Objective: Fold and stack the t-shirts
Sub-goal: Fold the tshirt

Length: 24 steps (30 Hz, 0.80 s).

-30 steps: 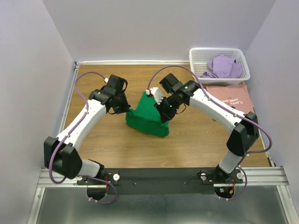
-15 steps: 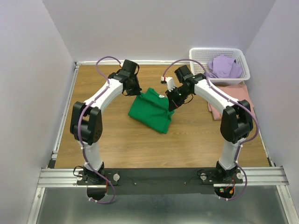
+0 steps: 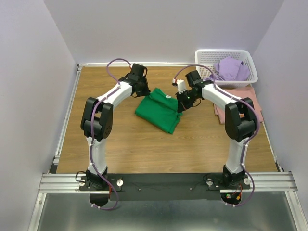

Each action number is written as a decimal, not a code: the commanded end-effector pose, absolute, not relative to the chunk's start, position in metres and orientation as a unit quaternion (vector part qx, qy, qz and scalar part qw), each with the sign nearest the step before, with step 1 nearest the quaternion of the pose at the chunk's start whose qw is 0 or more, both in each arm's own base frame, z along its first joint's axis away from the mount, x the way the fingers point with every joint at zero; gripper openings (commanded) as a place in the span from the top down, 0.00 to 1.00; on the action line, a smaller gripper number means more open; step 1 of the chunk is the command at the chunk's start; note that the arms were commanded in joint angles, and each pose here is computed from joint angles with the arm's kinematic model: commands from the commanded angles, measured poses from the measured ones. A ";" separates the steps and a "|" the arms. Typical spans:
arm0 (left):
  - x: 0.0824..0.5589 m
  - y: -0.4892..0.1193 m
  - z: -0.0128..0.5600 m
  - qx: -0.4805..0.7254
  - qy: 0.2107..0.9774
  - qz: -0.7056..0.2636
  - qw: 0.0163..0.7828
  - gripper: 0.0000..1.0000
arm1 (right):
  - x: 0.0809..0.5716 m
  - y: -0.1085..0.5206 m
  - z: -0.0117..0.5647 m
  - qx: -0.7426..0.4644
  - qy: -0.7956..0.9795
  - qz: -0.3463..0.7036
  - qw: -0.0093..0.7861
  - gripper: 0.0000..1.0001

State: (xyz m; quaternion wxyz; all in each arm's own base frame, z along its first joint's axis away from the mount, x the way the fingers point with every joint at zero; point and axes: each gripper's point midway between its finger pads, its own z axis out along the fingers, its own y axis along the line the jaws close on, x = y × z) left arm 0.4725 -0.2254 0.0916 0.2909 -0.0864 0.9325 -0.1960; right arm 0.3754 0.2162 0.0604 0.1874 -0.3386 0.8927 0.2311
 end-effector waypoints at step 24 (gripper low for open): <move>0.476 -0.195 0.189 -0.114 0.856 -0.215 0.456 0.21 | 0.435 0.193 0.123 -0.242 0.908 0.124 0.317 0.00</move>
